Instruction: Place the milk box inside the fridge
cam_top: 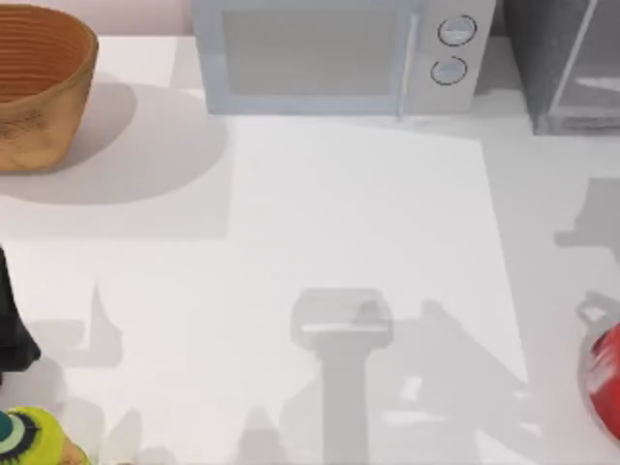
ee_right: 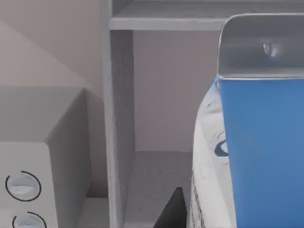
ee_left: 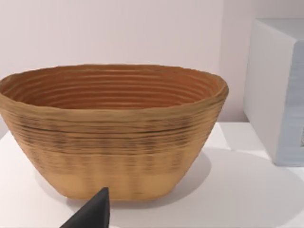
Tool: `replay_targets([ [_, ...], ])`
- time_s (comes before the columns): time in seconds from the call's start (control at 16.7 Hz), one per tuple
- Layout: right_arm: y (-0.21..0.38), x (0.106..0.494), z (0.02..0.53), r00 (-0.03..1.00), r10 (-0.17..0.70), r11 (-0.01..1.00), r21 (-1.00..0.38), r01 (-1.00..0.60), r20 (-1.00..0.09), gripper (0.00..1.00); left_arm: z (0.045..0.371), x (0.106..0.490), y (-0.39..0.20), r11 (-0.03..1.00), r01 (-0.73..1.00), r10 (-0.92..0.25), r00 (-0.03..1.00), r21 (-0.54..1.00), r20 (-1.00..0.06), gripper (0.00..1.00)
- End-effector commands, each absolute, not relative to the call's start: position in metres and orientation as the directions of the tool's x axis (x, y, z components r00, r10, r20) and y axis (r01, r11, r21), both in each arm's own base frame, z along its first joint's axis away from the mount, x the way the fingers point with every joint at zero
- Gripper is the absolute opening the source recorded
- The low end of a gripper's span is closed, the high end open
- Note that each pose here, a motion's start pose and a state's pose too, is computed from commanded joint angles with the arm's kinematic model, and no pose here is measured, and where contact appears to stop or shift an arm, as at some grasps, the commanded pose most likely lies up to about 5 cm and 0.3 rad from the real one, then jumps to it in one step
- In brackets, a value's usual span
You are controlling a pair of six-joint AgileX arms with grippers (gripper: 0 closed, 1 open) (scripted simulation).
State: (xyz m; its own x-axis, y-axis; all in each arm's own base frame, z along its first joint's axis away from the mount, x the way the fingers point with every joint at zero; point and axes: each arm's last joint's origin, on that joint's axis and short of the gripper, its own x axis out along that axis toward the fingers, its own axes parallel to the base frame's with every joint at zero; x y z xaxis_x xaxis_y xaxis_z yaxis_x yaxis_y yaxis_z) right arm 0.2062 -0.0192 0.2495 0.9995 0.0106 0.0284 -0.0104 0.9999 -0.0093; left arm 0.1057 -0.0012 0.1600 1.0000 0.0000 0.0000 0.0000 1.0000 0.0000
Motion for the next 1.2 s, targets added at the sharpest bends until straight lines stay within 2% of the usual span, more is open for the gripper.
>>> replay_targets([
  [0.24,-0.039,0.275,0.244,1.0,0.01,1.0,-0.009,-0.01,0.027,0.0,0.16,0.106,-0.001,1.0,0.0,0.0,1.0,0.0,0.0,1.0],
  [0.6,-0.074,0.36,0.189,1.0,0.011,1.0,-0.006,-0.011,0.025,0.0,0.16,0.106,-0.001,1.0,0.0,0.0,1.0,0.0,0.0,1.0],
  [0.9,-0.096,0.396,0.135,1.0,0.011,1.0,-0.003,-0.011,0.023,0.0,0.16,0.106,-0.001,1.0,0.0,0.0,1.0,0.0,0.0,1.0],
  [1.2,-0.104,0.403,0.117,1.0,0.005,1.0,0.002,-0.005,0.024,0.0,0.16,0.106,-0.001,1.0,0.0,0.0,1.0,0.0,0.0,1.0],
])
